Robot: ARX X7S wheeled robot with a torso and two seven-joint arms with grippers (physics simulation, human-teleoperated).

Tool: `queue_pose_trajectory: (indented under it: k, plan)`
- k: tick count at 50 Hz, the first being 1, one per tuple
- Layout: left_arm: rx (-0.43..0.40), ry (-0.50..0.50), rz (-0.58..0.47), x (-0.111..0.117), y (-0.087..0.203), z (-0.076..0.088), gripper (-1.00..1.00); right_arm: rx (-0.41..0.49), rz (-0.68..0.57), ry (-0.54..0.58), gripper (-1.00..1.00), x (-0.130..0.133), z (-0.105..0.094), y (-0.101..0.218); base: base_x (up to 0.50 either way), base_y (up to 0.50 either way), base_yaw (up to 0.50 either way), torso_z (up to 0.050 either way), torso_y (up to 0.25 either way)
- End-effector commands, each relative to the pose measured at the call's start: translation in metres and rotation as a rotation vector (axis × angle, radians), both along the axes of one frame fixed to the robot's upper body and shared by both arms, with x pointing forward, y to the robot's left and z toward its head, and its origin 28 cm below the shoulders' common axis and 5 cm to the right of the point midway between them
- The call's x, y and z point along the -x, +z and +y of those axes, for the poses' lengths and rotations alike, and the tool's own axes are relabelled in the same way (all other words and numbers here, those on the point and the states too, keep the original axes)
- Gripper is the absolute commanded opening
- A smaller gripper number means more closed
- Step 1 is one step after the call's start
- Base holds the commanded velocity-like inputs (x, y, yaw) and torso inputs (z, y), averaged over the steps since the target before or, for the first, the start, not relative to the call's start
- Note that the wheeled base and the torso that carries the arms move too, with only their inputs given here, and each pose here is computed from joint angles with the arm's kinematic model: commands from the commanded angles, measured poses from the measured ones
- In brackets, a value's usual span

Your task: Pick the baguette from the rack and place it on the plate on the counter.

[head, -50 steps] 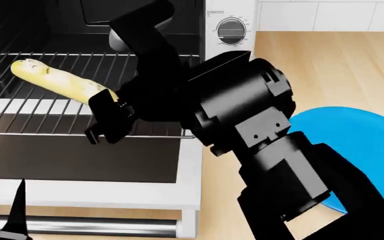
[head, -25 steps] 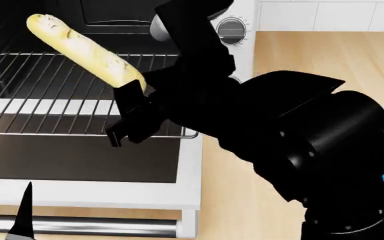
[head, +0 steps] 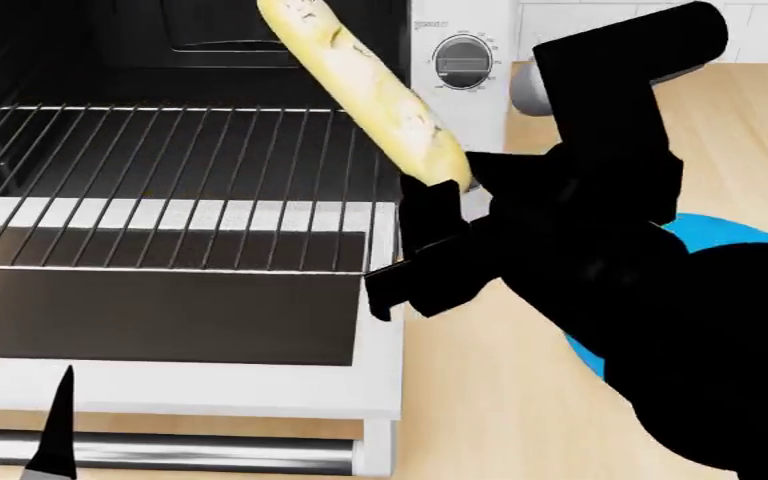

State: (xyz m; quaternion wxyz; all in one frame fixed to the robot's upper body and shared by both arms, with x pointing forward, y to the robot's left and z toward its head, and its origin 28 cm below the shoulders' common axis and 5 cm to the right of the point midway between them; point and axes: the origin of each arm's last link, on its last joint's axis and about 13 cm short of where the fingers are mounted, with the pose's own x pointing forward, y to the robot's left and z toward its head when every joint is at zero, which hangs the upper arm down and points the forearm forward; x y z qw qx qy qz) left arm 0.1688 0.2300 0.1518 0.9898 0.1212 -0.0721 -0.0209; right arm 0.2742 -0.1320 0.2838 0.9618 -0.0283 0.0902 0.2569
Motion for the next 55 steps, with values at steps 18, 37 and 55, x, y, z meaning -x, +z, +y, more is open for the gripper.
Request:
queue_pose_trajectory:
  k: [18,37,55]
  plan:
    - [-0.008,-0.014,-0.006,0.0,0.004,-0.004,1.0,-0.009,0.047,-0.501,-1.0,0.025,-0.083,-0.035,0.0,0.0,0.0,0.0,0.0]
    - [-0.019,-0.024,-0.003,-0.002,0.006,-0.008,1.0,0.118,0.184,-0.624,-1.0,-0.014,-0.1,-0.064,0.0,0.0,0.0,0.0,0.0]
    - [-0.03,-0.03,0.004,-0.003,0.007,-0.012,1.0,0.14,0.279,-0.602,-1.0,-0.061,-0.09,-0.087,0.0,0.0,0.0,0.0,0.0]
